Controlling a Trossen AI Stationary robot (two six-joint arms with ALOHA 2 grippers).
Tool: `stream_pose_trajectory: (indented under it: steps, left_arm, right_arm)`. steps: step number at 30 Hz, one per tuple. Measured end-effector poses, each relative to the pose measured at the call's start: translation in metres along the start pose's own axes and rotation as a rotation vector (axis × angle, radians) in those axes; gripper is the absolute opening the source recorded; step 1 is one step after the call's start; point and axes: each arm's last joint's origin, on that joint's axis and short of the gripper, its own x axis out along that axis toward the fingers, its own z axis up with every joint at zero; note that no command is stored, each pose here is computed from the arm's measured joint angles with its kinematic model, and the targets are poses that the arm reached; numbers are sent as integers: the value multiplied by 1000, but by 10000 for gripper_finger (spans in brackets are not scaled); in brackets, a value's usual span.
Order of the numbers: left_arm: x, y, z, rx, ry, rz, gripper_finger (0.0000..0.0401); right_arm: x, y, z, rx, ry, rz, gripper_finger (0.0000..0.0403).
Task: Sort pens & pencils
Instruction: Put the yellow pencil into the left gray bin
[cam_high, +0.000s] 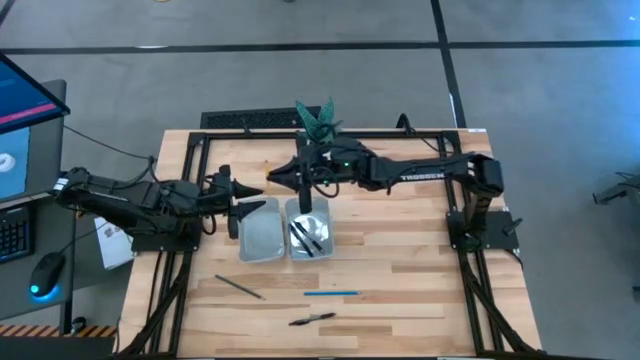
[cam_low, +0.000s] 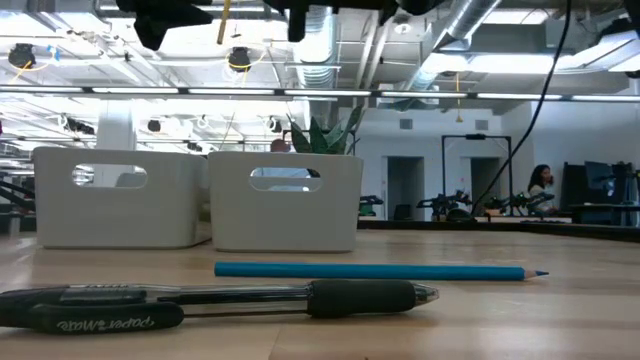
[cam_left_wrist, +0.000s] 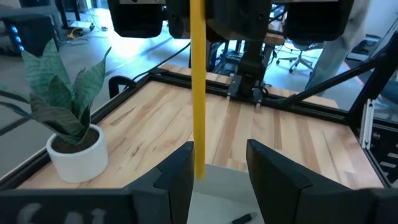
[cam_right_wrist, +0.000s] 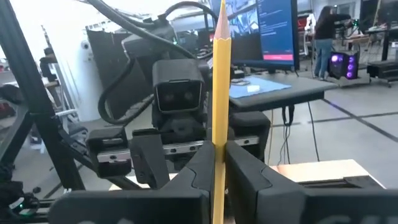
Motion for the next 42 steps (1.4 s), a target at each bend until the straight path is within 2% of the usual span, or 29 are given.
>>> stream_pose_trajectory:
  steps: [13,25,31,39,42]
  left_arm:
    - [0,0,-1,25,7,5,137]
    - [0,1,0,59,-5,32,137]
    - [0,0,3,48,-32,23,137]
    - [0,-3,11,12,-106,-45,137]
    - [1,-4,10,23,-98,-43,125]
  right_arm:
    - [6,2,9,-15,-30,11,49]
    - [9,16,13,-30,-90,45,49]
    - [9,17,14,-29,-101,49,49]
    - [9,20,16,-32,-117,58,49]
    - [9,20,16,-32,-117,58,49]
